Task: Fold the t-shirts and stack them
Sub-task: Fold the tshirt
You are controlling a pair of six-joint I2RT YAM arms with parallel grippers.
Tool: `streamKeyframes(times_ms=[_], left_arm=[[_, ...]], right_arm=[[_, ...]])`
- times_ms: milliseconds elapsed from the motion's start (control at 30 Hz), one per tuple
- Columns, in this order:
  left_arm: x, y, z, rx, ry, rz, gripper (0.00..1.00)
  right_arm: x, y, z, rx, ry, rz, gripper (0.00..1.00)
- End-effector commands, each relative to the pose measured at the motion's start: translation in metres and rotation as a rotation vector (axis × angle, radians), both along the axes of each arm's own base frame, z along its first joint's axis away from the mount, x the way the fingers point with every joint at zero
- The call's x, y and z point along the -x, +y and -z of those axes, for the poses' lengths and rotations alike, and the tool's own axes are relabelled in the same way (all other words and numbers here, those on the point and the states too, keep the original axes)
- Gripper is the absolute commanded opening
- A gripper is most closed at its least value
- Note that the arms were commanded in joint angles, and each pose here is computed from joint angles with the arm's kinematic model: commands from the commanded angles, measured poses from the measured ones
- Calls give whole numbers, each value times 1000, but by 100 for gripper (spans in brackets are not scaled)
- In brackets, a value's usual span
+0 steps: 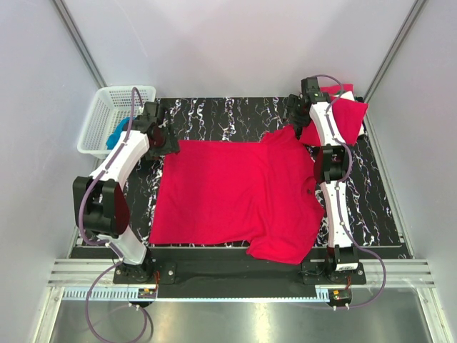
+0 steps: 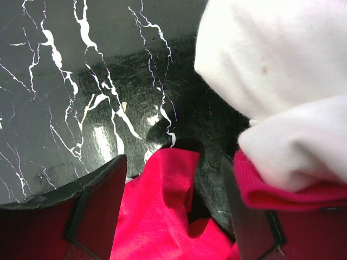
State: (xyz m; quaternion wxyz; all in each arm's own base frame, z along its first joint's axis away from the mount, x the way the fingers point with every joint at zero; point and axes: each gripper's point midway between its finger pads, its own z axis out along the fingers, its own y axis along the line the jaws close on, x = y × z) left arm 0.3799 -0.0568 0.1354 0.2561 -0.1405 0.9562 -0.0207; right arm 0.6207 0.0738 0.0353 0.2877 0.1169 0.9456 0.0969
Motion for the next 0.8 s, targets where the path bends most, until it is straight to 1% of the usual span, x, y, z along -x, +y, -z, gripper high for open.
streamKeyframes(times_ms=[0,33,167,433,533,567,633,667,700,733,767], left_arm=[[-18,-1,-17,15,-72,9,71],[-18,0,-15,11,-68,6,71],[-20,1,-14,13,-65,0,71],[-25,8,-15,-9,-72,-25,71],[-37,15,-16,-18,-81,-51,71],[-40,17,-8,-21,-60,-59,71],[-54,20,-9,-13,-67,-70,71],[-59,22,3,-20,-37,-75,71],[-65,23,6,-29,-33,-75,71],[-77,22,-3,-32,-59,-75,70],[-82,22,10,-40,-23,-71,70]], right_arm=[[-8,-7,1,-9,-26,15,76],[-8,-7,1,-12,-24,14,73],[-3,-3,8,-23,3,5,71],[4,10,17,-22,32,-21,71],[7,15,18,-9,38,-32,73],[7,16,18,-9,40,-34,73],[9,18,20,-8,48,-39,71],[10,21,22,-6,52,-44,70],[11,22,21,-4,52,-47,67],[12,22,22,-1,56,-45,65],[14,23,27,0,70,-47,64]])
